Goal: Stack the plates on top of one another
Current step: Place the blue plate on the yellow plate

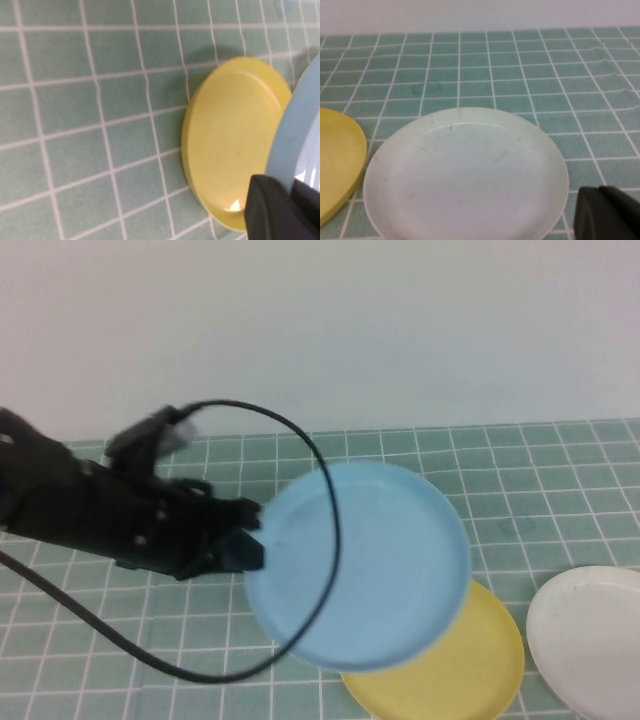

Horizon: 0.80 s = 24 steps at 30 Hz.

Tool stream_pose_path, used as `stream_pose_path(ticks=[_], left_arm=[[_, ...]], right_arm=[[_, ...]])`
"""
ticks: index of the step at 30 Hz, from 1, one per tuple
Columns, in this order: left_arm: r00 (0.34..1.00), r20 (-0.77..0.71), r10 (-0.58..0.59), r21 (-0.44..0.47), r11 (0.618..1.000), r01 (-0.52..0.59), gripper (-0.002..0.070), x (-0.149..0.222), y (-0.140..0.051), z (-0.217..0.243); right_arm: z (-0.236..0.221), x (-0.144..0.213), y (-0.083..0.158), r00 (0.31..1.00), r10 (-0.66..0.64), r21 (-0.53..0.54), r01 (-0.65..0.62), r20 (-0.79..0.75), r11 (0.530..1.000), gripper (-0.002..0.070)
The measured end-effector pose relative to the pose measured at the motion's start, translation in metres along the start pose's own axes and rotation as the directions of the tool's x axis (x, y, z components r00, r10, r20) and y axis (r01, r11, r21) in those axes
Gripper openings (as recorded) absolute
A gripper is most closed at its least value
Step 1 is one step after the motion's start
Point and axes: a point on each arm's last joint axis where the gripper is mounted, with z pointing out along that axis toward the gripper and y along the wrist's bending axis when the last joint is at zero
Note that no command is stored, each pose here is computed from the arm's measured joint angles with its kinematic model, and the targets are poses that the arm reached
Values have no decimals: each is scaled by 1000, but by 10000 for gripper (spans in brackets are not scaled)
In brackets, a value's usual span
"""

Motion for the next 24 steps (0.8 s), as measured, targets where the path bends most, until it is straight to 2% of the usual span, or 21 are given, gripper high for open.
stream_pose_path(ticks=[3,7,16,24], left_arm=[[998,-37,41,1,999,-41,6,6,-16,16],[995,-83,53,8,999,-53,6,10,-26,38],[984,-170,45,0,999,-46,6,3,-22,87],[975,-212,66,42,997,-58,27,-13,-28,98]], right_arm=[[0,0,0,1000,0,0,0,0,1000,-2],[0,0,0,1000,0,0,0,0,1000,-2],[0,0,0,1000,0,0,0,0,1000,-2],[0,0,0,1000,0,0,0,0,1000,-2]])
